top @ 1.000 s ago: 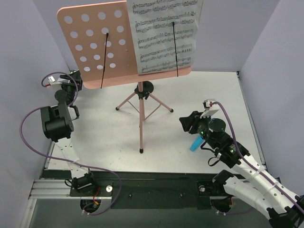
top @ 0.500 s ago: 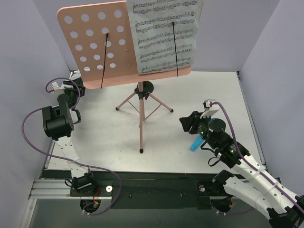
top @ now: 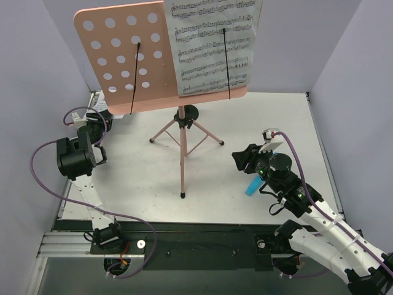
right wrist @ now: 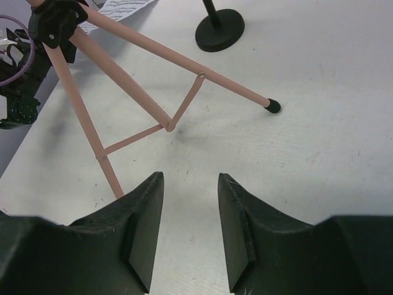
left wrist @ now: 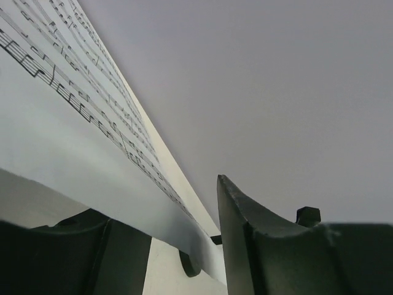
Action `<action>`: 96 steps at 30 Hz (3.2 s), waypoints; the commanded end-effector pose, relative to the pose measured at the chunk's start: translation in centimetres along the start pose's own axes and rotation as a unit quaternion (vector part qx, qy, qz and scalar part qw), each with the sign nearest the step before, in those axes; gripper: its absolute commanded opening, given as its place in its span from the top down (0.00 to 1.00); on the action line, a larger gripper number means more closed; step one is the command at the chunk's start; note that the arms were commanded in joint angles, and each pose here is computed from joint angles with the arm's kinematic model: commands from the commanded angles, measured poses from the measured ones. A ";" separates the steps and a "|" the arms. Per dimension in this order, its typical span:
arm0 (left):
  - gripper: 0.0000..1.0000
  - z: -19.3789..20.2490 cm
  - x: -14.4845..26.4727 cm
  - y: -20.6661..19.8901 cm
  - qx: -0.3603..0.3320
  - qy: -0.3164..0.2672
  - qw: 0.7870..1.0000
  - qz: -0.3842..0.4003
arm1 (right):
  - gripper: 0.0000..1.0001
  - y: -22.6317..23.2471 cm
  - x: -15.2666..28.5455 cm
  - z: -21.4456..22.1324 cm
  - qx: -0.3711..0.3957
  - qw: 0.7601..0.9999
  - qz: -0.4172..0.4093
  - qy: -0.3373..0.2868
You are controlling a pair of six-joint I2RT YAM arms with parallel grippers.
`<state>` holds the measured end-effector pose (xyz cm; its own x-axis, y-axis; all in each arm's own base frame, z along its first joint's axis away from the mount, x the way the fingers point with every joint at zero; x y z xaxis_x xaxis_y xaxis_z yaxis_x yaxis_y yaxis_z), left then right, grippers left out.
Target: Set up the instrument practice props
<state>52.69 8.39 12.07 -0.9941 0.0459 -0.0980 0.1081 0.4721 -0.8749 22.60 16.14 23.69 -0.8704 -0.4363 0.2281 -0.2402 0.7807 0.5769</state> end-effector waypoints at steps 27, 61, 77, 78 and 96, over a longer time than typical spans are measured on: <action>1.00 0.3 21.5 -18.1 -0.374 0.196 0.891 -0.164 | 0.63 0.7 0.4 -0.9 0.018 1.000 -0.018 -0.014; 1.00 7.8 44.2 -39.5 -0.379 0.489 0.670 0.411 | 0.59 6.9 6.5 -0.4 0.154 0.953 -0.252 0.070; 1.00 13.9 44.1 -37.9 -0.505 0.604 0.451 0.421 | 0.56 7.0 8.2 -0.4 0.172 0.944 -0.271 0.072; 1.00 13.9 44.4 -38.2 -0.499 0.607 0.450 0.424 | 0.54 7.3 8.8 -0.3 0.176 0.938 -0.289 0.076; 1.00 14.5 46.2 -37.7 -0.534 0.635 0.363 0.423 | 0.27 12.7 12.9 -0.4 0.261 0.821 -0.487 0.144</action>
<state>4.01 -22.12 34.15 0.0731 0.6979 0.7125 0.9951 -0.0987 -0.0054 9.93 19.94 31.57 -0.1537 -0.9794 0.1308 -0.9343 0.1871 0.3033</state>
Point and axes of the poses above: each gripper's point midway between its finger pads, its own x axis back along the fingers, its own y axis along the line the jaws close on, z = x × y, the point moved 3 cm from there along x, back along the fingers, and after that the axes turned 13 degrees about -x, right-handed, at the moved point
